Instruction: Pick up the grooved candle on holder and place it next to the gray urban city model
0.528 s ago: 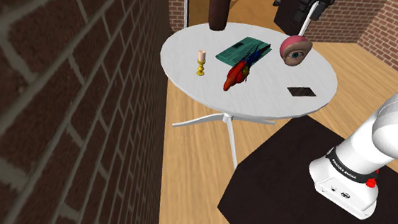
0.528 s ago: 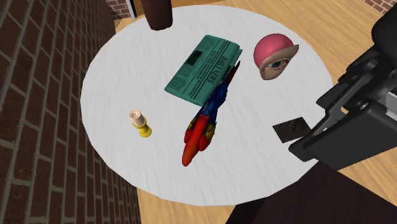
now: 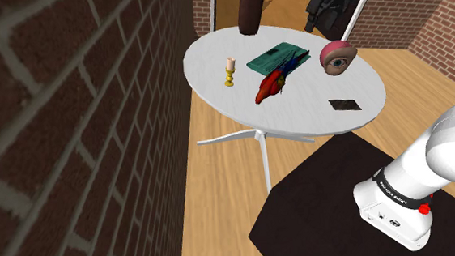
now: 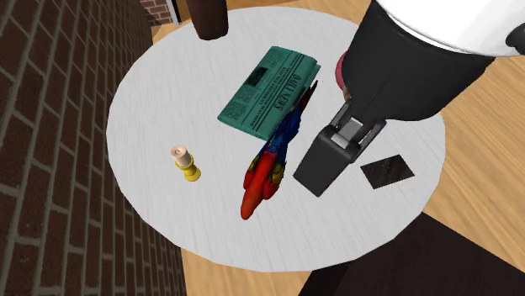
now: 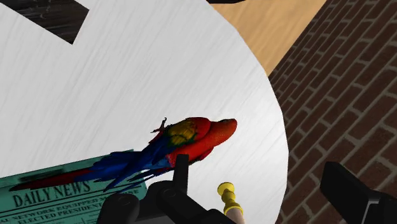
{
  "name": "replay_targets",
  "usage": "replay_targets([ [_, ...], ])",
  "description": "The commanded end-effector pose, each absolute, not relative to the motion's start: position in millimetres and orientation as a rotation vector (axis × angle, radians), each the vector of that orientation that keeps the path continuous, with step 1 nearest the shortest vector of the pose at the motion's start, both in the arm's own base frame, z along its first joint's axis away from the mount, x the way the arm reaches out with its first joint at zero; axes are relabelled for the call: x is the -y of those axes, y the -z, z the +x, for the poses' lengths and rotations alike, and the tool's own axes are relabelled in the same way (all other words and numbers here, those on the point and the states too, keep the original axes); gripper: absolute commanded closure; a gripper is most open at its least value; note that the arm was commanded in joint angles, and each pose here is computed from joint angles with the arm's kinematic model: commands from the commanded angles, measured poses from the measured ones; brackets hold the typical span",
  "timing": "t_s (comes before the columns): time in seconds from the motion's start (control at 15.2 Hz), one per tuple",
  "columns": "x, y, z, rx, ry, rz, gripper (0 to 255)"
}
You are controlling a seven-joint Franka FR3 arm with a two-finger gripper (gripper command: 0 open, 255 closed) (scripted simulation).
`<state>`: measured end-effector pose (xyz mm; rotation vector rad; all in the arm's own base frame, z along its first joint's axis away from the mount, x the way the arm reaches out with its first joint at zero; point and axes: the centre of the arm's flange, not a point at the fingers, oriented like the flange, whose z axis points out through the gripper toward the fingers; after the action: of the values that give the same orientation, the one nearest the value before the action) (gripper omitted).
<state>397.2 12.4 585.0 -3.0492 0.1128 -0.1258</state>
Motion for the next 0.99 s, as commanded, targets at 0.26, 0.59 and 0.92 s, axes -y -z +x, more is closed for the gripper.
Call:
replay_targets([
  [0.26, -30, -547, 470, -0.113, 0.094, -3.068, 0],
  [0.59, -43, -515, 529, -0.114, 0.066, -3.083, 0],
  [0.92, -56, -480, 587, -0.114, 0.037, -3.098, 0],
])
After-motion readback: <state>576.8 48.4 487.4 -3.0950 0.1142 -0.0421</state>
